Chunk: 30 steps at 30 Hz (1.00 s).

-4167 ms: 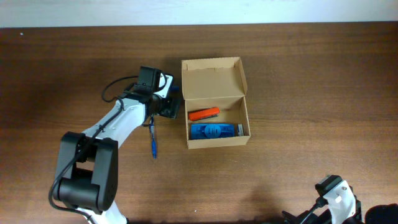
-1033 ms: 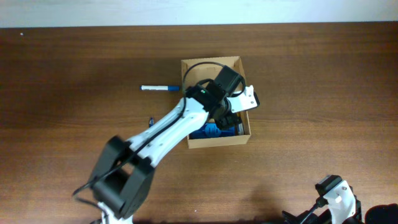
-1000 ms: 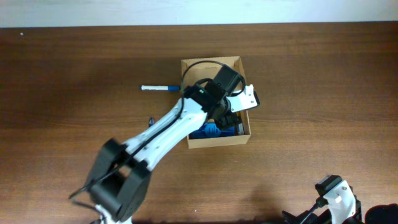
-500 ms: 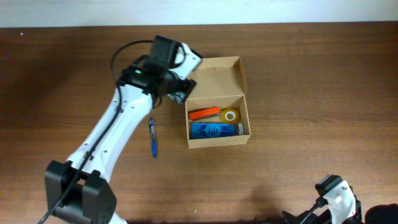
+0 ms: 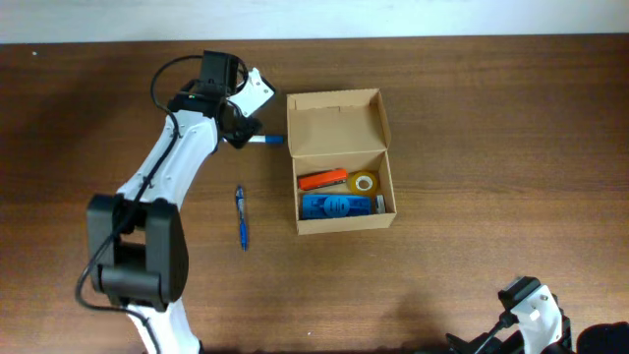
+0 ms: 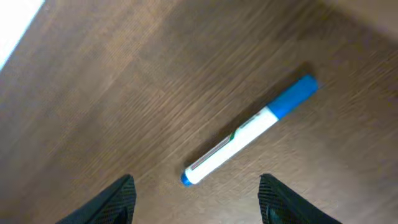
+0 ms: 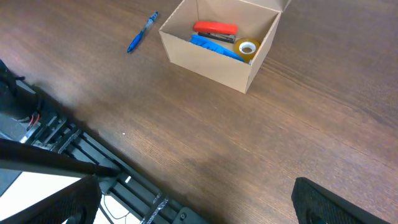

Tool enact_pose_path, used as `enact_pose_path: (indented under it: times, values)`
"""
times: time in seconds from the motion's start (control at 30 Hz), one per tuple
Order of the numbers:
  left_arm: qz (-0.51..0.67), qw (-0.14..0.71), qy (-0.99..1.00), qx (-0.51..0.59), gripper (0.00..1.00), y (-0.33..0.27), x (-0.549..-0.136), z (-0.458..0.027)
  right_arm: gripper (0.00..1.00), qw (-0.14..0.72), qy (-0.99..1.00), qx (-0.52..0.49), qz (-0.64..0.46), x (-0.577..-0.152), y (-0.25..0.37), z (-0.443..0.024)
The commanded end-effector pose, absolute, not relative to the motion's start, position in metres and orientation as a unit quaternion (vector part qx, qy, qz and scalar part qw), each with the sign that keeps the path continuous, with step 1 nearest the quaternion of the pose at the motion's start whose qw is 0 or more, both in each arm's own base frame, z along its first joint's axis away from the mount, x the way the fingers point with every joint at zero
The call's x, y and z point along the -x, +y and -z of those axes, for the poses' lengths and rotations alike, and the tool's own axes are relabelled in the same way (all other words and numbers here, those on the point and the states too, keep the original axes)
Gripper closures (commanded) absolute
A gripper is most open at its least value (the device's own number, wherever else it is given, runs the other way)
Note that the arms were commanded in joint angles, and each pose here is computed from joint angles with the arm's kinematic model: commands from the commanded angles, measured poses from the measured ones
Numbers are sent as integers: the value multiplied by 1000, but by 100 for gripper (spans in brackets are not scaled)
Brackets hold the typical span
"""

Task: Pack container
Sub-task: 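Move the left gripper back and grasp the white whiteboard marker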

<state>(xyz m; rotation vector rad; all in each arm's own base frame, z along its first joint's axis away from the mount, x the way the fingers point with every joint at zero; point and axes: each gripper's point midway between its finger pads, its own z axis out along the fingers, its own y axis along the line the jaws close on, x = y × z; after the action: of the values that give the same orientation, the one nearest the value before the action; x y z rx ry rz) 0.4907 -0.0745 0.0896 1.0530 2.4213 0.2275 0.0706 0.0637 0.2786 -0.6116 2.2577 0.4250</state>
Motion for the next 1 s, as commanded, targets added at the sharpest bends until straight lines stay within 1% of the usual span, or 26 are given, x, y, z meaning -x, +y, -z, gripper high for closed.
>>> enact_pose_path:
  times: [0.0,0.13,0.27,0.37,0.57,0.73,0.77,0.87,0.97]
  values:
    - [-83,227,865,-439,37,-72,-496,-68,1,370,884,235,-165,-72,64,-278]
    - [-51,215,844,-489,38,-77,-493,-45,1,370,884,235,-165,-72,64,-278]
    - [-39,204,841,-499,39,-70,-492,-27,1,370,884,235,-165,-72,64,-278]
    - [-11,229,833,-503,39,-71,-498,-27,1,370,884,235,-165,-72,64,-278]
    - [6,235,824,-515,40,-68,-502,-11,1,370,884,235,-165,-72,64,-278]
    - [24,243,822,-514,41,-70,-503,-6,1,370,884,235,-165,-72,64,-278]
    - [24,242,823,-514,43,-70,-502,-5,1,370,884,235,-165,-72,64,-278]
    - [35,242,824,-511,58,-69,-500,-4,1,370,884,235,-165,-72,64,-278]
    - [53,236,825,-510,69,-72,-495,2,1,370,884,235,-165,-72,64,-278]
